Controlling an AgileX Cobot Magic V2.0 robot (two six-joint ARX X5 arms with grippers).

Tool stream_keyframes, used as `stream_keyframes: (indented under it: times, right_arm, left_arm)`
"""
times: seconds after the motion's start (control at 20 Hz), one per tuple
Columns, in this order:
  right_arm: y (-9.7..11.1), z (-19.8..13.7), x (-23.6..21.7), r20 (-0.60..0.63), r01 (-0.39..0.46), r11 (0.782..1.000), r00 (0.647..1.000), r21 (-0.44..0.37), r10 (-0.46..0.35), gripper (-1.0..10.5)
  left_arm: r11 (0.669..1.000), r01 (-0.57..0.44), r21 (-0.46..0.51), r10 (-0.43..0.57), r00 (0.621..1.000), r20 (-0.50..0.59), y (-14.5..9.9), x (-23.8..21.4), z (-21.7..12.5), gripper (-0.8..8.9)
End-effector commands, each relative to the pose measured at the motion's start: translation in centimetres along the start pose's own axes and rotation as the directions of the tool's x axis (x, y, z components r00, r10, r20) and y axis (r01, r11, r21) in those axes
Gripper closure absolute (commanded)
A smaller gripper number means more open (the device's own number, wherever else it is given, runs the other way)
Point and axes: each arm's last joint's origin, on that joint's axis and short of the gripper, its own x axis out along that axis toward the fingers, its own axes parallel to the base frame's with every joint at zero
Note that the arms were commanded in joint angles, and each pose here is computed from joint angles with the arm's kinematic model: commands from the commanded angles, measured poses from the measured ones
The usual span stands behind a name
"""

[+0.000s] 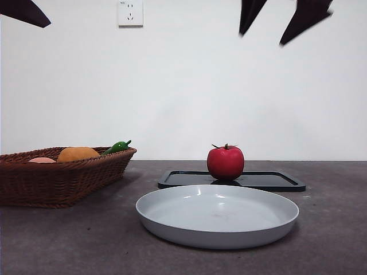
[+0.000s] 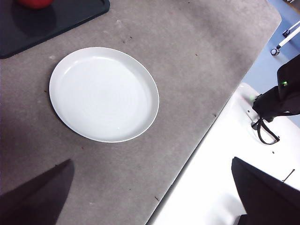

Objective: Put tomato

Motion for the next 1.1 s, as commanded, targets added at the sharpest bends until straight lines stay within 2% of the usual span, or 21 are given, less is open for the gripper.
stream_keyframes:
  times: [0.05, 0.25, 0.5, 0.7, 0.8, 1.1]
  right_arm:
    - [0.5, -1.2, -2.3, 0.029, -0.007, 1.000, 1.000, 0.006, 0.007, 4.6]
    - [1.4, -5.8, -5.4, 0.039, -0.027, 1.000, 0.999, -0.008, 0.028, 4.6]
    - [2.6, -12.1, -6.7, 0.044, -0.131, 0.991, 0.990, -0.023, 0.132, 4.6]
    - [3.2, -15.9, -7.3, 0.032, -0.219, 0.975, 0.975, -0.040, 0.220, 4.6]
    - [3.4, -17.1, -7.6, 0.040, -0.251, 0.967, 0.967, -0.051, 0.253, 4.6]
    - [3.4, -17.8, -8.8, 0.097, -0.254, 0.965, 0.961, -0.070, 0.260, 4.6]
  left_arm:
    - [1.000, 0.011, 0.019, -0.011, 1.000, 0.013, -0.2, -0.2, 0.4, 2.61]
    - [0.999, 0.011, 0.036, -0.011, 1.000, 0.014, -0.2, -0.2, 0.4, 2.60]
    - [0.999, 0.011, 0.039, -0.011, 1.000, 0.019, -0.2, -0.2, 0.5, 2.61]
    - [0.999, 0.011, 0.039, -0.011, 1.000, 0.019, -0.2, -0.2, 0.5, 2.60]
    - [0.999, 0.010, 0.039, -0.011, 1.000, 0.019, -0.2, -0.2, 0.5, 2.61]
    - [0.999, 0.010, 0.039, -0.011, 1.000, 0.019, -0.2, -0.2, 0.5, 2.61]
